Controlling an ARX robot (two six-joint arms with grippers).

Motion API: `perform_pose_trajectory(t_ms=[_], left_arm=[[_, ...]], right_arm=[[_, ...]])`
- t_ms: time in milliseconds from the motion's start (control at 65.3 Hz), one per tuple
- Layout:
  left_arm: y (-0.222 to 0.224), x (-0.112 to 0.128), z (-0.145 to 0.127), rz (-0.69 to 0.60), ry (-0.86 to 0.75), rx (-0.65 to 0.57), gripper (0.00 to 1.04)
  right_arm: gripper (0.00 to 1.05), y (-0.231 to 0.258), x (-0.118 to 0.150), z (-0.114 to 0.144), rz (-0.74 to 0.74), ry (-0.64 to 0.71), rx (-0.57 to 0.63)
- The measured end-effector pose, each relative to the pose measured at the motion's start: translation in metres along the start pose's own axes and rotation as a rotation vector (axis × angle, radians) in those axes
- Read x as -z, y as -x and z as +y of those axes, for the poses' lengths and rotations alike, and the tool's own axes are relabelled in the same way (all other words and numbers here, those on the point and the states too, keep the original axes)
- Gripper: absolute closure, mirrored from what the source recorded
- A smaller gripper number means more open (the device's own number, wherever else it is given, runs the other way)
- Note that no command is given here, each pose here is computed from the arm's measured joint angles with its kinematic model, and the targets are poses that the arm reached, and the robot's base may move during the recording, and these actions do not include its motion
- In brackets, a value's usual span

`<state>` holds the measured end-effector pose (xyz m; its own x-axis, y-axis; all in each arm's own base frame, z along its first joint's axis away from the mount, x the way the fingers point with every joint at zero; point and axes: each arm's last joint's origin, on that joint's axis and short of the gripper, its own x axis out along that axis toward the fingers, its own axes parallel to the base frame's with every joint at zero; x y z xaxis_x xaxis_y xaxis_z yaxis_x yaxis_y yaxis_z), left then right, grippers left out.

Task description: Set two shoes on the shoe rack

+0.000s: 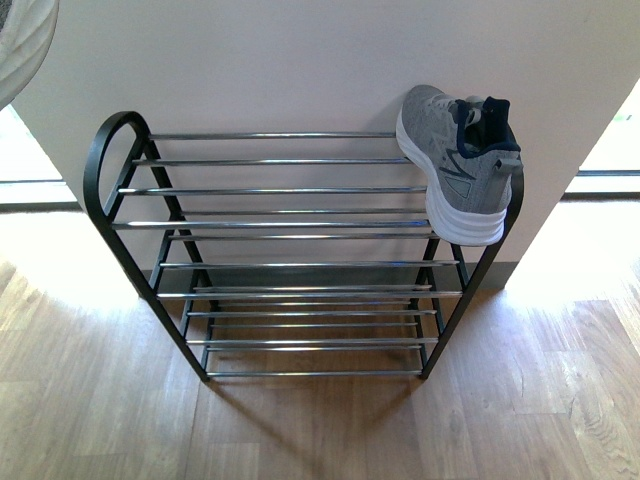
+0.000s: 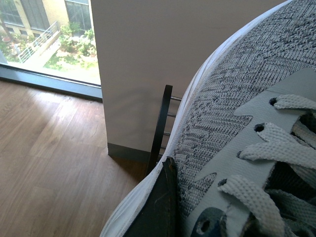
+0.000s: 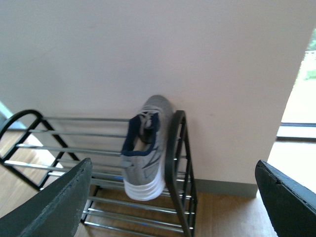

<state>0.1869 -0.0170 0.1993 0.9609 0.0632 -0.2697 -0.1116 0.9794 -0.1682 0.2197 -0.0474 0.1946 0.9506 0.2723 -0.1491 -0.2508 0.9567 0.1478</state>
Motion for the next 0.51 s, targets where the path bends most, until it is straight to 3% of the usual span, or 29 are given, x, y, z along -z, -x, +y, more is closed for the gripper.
perform_pose_trajectory(t_ms=[107,184,245,383,505], left_arm=[[0.0,0.0,0.0,0.0,0.0,0.0,1.03],[0.0,0.0,0.0,0.0,0.0,0.001,1.03],[0.0,0.0,0.0,0.0,0.0,-0.001,1.03],[0.0,0.0,0.0,0.0,0.0,0.001,1.03],[0.0,0.0,0.0,0.0,0.0,0.0,1.03]], right_arm=[[0.11,0.001,0.002,-0.001,-0.015,0.002,0.034],[0.23,0.005,0.006,0.005,-0.116,0.077,0.182],[0.37,0.013,0.011,0.013,-0.158,0.1,0.262],[0.7,0.029,0.025,0.03,-0.156,0.114,0.273],[0.9,0.036,0.03,0.038,-0.158,0.118,0.269]])
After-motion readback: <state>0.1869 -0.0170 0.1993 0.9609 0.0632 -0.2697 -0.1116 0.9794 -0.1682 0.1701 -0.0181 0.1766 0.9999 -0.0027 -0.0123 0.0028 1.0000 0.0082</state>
